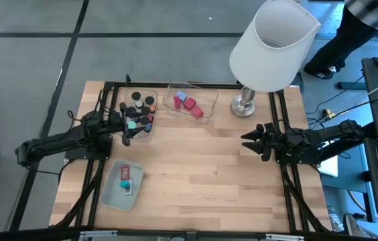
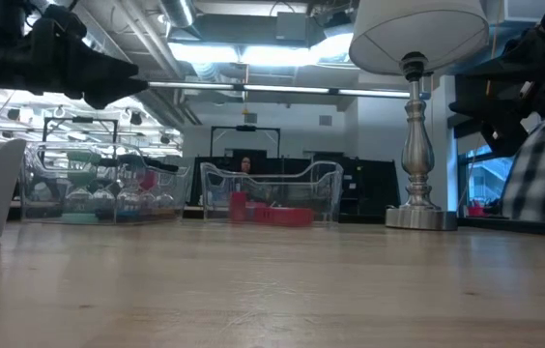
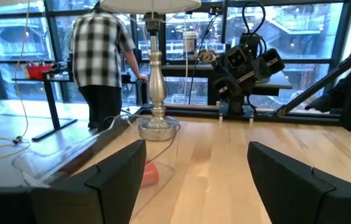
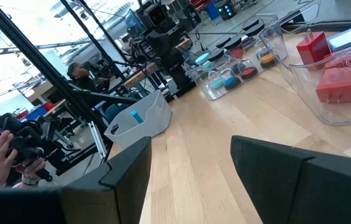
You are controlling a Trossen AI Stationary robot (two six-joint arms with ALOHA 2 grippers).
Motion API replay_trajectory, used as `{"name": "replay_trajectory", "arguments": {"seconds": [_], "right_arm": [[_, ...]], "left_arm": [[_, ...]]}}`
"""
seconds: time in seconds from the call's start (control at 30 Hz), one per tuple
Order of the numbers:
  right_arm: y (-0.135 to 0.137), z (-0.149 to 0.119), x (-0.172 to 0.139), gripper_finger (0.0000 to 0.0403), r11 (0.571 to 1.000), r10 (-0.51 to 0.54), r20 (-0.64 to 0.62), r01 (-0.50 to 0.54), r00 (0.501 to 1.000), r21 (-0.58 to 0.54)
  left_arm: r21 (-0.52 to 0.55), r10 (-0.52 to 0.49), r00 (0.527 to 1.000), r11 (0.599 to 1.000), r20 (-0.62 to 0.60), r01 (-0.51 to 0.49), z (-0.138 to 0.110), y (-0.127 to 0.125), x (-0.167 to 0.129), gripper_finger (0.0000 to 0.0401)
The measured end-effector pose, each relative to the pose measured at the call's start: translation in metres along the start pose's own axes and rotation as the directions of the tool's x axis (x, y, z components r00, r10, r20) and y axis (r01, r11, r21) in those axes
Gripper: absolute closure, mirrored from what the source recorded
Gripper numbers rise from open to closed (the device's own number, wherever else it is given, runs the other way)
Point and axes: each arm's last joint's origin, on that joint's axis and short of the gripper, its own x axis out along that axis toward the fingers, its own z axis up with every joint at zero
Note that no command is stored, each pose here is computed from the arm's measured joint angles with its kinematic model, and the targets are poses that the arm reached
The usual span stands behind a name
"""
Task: Pick & Place Office items
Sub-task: Return to home position
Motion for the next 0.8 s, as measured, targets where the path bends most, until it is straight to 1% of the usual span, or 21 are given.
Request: {"name": "replay_trajectory", "arguments": {"seconds": [0.17, 0.8], "right_arm": [[0.0, 0.0, 0.0, 0.0179, 1.0, 0.0, 0.0, 0.0, 1.0, 0.0], [0.0, 0.0, 0.0, 0.0179, 1.0, 0.0, 0.0, 0.0, 1.0, 0.0]], "left_arm": [[-0.032, 0.002, 1.0, 0.999, -0.015, -0.003, -0.002, -0.0006, -0.0044, 0.0123], [-0.054, 0.003, 0.999, 0.999, -0.047, -0.006, -0.0064, -0.001, -0.0075, 0.0123]]}}
